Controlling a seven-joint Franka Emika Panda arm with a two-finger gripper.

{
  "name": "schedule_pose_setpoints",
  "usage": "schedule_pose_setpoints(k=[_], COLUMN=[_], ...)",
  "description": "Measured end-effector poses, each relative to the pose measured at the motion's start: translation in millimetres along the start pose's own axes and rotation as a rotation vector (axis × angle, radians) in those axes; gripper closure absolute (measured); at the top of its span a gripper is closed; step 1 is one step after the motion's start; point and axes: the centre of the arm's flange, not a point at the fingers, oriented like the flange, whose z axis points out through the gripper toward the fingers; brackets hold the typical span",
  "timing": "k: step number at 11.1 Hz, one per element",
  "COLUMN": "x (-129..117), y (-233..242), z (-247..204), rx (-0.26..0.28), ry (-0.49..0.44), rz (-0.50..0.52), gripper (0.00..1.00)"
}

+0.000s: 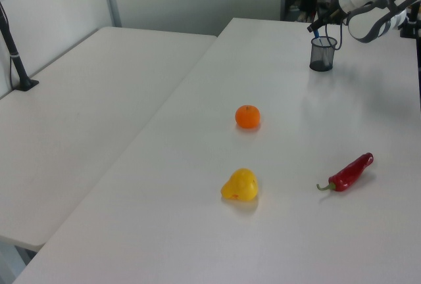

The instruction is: Place marker

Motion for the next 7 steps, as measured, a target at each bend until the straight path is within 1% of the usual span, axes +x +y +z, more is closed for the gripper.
schedule_pose_setpoints(k=[1, 3, 5, 6, 7], x=[8.3, 40.1, 74.9, 84.5, 100.1], y=[3.6, 16.9, 28.2, 31.2, 35.6], z=[-0.9, -11.7, -39.0, -49.6, -68.2], rx=[0.006, 0.028, 0.066, 0.08, 0.101], ry=[-0.037, -0.156, -0.286, -0.329, -0.394], rz=[0.006, 0.026, 0.045, 0.049, 0.053], gripper=[0.0, 0.0, 0.0, 0.0, 0.0])
